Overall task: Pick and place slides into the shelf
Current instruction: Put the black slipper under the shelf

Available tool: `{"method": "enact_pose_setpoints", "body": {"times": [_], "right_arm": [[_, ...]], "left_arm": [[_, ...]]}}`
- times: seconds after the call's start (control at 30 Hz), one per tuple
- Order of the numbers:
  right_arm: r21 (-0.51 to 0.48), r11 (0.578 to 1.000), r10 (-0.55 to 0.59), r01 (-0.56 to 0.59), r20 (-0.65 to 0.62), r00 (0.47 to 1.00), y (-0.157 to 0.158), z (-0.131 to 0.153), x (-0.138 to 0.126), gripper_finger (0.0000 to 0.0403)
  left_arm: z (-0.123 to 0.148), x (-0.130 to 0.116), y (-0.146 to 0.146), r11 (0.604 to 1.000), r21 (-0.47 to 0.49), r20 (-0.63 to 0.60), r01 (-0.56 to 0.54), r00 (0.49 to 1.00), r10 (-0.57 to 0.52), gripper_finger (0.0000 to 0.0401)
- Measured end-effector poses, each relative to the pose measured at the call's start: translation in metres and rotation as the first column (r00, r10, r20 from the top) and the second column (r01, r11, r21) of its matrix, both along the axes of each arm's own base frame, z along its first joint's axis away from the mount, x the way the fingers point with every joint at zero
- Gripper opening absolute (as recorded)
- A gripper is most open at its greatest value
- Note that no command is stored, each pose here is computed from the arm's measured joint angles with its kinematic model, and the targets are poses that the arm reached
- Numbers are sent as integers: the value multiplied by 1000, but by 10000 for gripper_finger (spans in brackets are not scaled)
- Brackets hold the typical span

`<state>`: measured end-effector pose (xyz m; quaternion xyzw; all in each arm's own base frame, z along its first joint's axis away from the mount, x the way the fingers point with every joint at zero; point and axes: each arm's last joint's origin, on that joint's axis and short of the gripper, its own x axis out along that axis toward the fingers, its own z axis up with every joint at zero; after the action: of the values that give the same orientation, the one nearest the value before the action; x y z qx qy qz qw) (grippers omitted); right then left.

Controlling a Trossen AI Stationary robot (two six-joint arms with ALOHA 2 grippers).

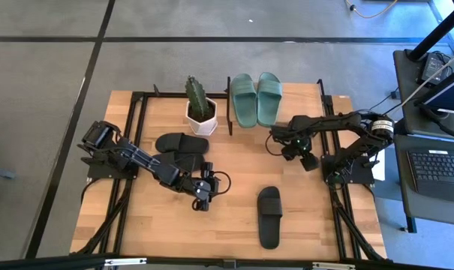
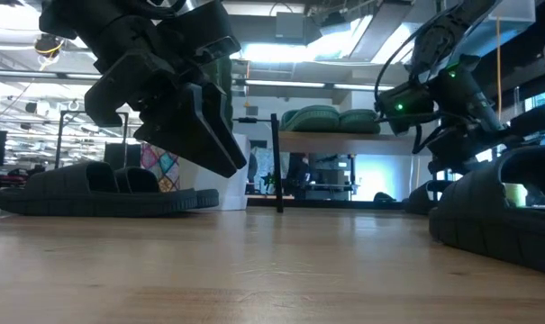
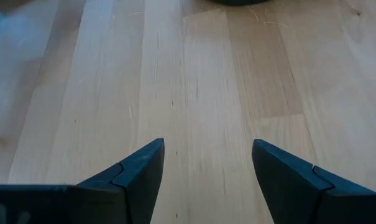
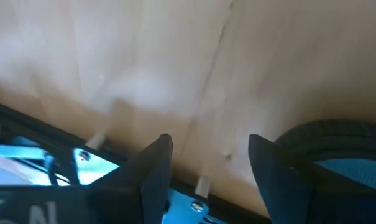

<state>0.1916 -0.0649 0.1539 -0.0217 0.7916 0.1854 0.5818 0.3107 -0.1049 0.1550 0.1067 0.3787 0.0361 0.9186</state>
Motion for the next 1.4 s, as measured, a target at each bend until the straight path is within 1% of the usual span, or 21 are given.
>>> {"method": "enact_pose_setpoints", "body": {"times": [0.1,0.2,0.5,0.67,0.9,1.03,1.13,1.27,1.4], "right_arm": [[-46,998,34,-35,-34,999,0,-6,-5,210],[-100,994,34,-40,-60,998,-1,-9,-8,210],[-137,990,31,-30,6,999,-3,-12,-2,210],[-214,975,55,-57,-15,998,-6,-12,-2,210],[-213,975,51,-55,-22,998,-6,-10,-2,210],[-226,974,-9,-1,-44,999,-7,-1,0,210],[-189,982,-31,21,-46,998,-6,8,4,210],[-139,986,-87,91,32,996,-1,23,20,210],[-146,976,-139,160,148,979,13,43,44,210]], "left_arm": [[0,0,0,1000,0,0,0,1000,0,235],[0,0,0,1000,0,0,0,1000,0,235],[0,0,1,1000,0,0,-4,1000,4,235],[0,1,2,1000,0,0,-7,1000,7,235],[0,1,2,1000,0,0,-7,1000,7,235],[0,1,2,1000,0,0,-7,1000,7,235],[0,1,2,1000,0,0,-7,1000,7,235],[0,1,2,1000,0,0,-7,1000,7,235],[0,1,2,1000,1,-1,-7,1000,7,235]]}}
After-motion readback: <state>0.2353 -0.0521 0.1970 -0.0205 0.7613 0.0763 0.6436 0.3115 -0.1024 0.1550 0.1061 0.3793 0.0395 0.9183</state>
